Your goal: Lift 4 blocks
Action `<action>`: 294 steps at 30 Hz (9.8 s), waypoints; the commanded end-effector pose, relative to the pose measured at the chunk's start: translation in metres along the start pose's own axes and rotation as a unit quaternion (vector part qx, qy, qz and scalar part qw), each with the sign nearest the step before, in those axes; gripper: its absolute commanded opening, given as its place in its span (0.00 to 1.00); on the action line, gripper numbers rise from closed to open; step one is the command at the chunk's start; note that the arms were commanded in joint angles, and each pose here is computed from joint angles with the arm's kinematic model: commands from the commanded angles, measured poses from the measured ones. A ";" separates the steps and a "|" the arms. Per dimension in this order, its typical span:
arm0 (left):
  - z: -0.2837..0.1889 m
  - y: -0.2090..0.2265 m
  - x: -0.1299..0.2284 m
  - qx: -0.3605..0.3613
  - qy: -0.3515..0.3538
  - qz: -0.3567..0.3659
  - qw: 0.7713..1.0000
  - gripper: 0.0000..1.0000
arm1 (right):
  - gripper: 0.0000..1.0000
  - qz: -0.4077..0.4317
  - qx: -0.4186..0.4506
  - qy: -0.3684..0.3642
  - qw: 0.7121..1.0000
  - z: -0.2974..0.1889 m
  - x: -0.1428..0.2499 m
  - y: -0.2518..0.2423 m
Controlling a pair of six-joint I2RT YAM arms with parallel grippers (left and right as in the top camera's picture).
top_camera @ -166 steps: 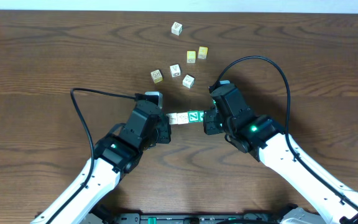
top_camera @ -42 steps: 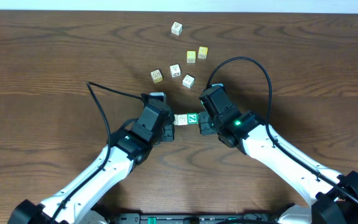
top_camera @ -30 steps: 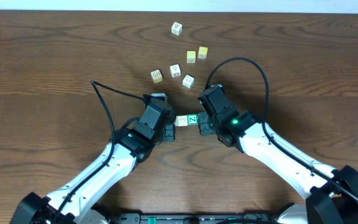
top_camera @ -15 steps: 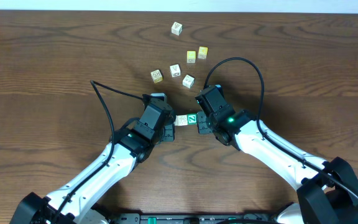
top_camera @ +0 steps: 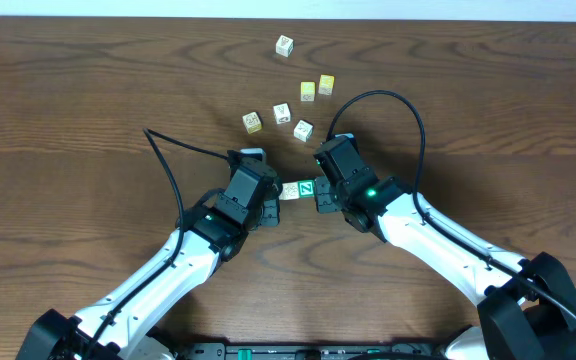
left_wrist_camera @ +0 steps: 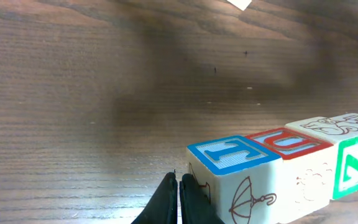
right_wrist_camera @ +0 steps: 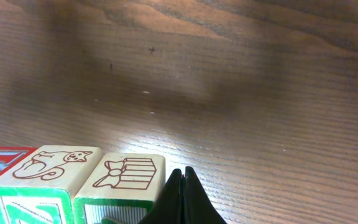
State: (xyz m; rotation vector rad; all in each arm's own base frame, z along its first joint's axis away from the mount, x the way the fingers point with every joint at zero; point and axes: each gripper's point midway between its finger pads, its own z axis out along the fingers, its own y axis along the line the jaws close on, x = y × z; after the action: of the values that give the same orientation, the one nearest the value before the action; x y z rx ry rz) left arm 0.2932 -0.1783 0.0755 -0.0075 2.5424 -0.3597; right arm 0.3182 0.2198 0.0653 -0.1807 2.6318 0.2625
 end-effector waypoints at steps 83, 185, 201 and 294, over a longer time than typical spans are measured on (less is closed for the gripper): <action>-0.008 -0.104 0.015 0.202 0.058 0.019 0.978 0.07 | 0.01 0.015 -0.212 0.107 0.971 -0.005 0.036 0.091; 0.019 -0.127 0.054 0.212 0.097 0.027 0.972 0.07 | 0.01 0.013 -0.220 0.116 0.969 0.018 0.054 0.091; 0.022 -0.124 0.051 0.201 0.088 0.027 0.975 0.07 | 0.01 0.013 -0.222 0.117 0.968 0.018 0.054 0.092; 0.033 -0.092 0.046 0.135 0.074 0.016 0.988 0.07 | 0.01 0.004 -0.204 0.123 0.971 0.020 0.059 0.084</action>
State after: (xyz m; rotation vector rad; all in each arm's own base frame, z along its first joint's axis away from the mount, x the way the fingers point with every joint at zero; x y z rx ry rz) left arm 0.2864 -0.1894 0.0072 -0.0529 2.6323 -0.2234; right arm 0.3080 0.2097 0.0027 -0.1147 2.7443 0.2315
